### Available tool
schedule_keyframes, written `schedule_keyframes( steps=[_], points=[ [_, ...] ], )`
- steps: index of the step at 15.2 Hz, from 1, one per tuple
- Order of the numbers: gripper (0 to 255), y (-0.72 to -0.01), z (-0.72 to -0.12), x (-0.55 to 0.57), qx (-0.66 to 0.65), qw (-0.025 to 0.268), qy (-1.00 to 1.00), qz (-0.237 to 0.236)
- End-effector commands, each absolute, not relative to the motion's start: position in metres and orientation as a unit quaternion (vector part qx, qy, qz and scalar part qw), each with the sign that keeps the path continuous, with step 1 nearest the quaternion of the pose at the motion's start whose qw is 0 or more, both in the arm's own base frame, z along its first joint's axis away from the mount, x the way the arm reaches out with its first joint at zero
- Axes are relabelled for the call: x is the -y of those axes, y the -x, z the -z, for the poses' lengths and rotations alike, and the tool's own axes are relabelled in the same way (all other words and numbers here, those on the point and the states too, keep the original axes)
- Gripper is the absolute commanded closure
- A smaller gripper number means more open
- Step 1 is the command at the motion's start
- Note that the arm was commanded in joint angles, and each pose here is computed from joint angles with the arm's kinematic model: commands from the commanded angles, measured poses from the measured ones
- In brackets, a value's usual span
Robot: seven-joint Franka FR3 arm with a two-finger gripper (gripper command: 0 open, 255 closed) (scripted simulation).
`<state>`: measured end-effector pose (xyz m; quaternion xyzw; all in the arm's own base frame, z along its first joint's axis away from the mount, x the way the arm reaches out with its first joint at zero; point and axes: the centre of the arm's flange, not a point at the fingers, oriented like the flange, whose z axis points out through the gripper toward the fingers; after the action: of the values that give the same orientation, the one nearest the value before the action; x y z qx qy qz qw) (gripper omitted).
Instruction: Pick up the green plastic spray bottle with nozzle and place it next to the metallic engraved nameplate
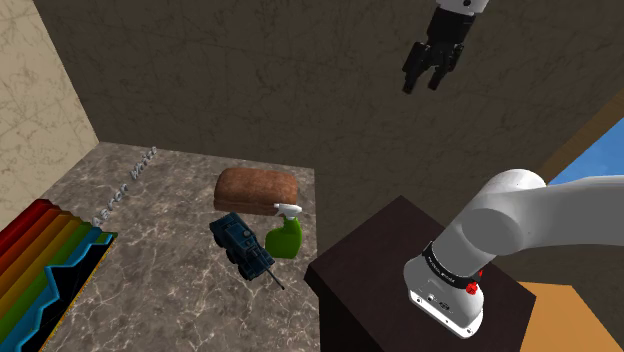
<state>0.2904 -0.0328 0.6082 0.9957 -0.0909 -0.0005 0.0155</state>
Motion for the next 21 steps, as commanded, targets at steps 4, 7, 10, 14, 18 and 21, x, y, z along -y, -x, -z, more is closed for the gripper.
schedule_keyframes(
  steps=[4, 7, 10, 14, 18, 21],
  points=[
    [0, -0.304, -0.579, 0.011, 0.051, 0.010, -0.999, -0.002],
    [0, -0.315, -0.551, -0.011, 0.010, 0.005, -1.000, -0.005],
    [0, -0.325, -0.522, -0.035, -0.030, 0.000, -1.000, -0.007],
    [0, -0.335, -0.485, -0.069, -0.084, -0.007, -0.996, -0.011],
    [0, -0.342, -0.448, -0.103, -0.138, -0.014, -0.990, -0.014],
    [0, -0.344, -0.421, -0.130, -0.178, -0.019, -0.984, -0.016]
  ],
)
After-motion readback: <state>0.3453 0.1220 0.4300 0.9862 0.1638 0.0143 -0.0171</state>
